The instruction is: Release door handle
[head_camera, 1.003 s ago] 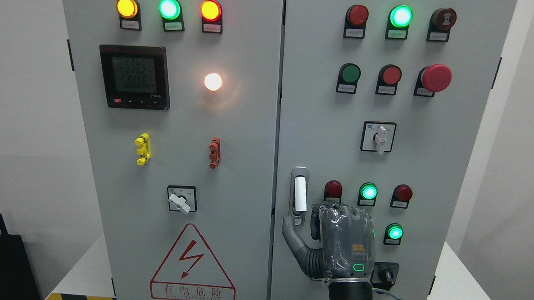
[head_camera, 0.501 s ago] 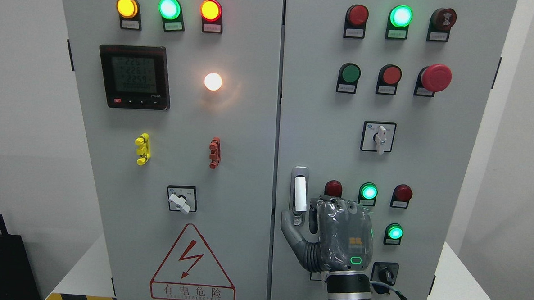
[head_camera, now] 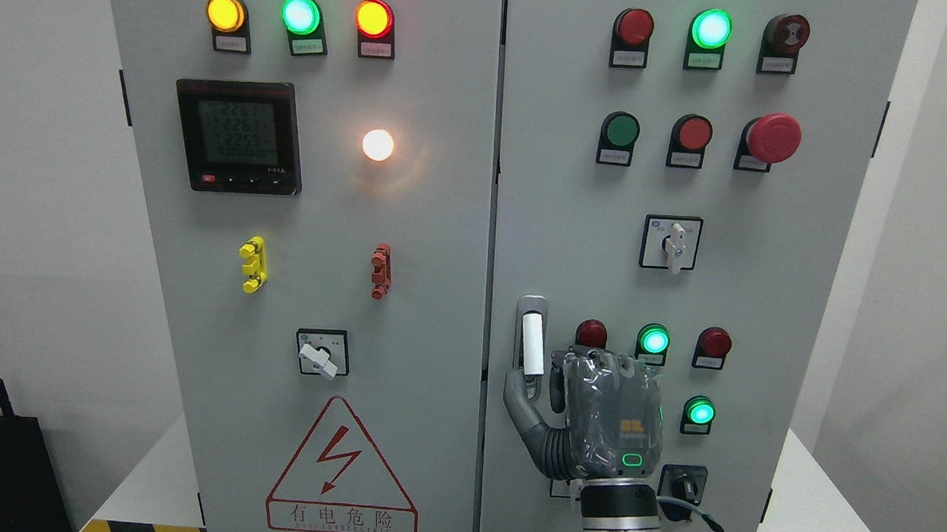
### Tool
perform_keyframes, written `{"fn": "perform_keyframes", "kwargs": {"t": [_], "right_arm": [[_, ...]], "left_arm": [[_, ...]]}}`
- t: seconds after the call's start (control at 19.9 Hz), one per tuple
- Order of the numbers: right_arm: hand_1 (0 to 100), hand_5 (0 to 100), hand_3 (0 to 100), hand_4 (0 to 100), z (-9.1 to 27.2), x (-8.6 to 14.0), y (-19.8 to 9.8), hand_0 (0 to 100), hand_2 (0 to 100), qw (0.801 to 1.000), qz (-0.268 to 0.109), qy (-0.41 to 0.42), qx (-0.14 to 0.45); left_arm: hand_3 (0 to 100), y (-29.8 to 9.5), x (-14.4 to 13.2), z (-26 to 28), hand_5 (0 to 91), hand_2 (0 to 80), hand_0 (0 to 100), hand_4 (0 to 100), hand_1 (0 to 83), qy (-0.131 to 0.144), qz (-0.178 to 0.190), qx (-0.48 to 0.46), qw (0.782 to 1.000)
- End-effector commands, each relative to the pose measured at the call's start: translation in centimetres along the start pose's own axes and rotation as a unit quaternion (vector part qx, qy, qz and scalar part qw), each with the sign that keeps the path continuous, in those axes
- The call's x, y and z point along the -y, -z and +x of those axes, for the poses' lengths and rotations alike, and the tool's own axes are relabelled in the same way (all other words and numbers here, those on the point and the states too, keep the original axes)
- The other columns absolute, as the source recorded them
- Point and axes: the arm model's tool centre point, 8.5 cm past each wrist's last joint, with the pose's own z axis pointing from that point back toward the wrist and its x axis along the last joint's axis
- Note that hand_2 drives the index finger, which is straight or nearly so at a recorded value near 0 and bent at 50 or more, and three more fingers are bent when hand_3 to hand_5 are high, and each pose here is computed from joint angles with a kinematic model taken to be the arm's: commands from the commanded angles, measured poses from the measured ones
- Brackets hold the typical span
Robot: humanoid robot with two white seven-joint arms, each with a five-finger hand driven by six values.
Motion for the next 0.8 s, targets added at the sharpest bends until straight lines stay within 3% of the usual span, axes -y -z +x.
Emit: {"fn": "perform_keyframes", "kwargs": {"t": [0.0, 0.45, 0.75], "right_arm": [[45, 98, 100, 100, -0.2, -0.07, 0.01, 41, 100, 1.0, -0.001, -0.006, -0.003], [48, 98, 100, 100, -0.54, -0.04, -0.01, 42, 100, 1.0, -0.001, -0.008, -0.007], [44, 98, 100, 100, -0.58, 0.03, 0.01, 48, 100, 1.0, -0.002, -0.008, -0.008]], "left_arm": [[0, 0.08, 0.08, 0.52, 0.0, 0.0, 12, 0, 38.9, 0.007, -0.002, 0.007, 1.0], [0, 0.08, 0.08, 0.52, 0.0, 0.0, 12, 0, 38.9, 0.006, -0.002, 0.007, 1.0], [0, 0.08, 0.08, 0.52, 0.0, 0.0, 12, 0, 38.9, 0.006, -0.002, 0.007, 1.0]]}}
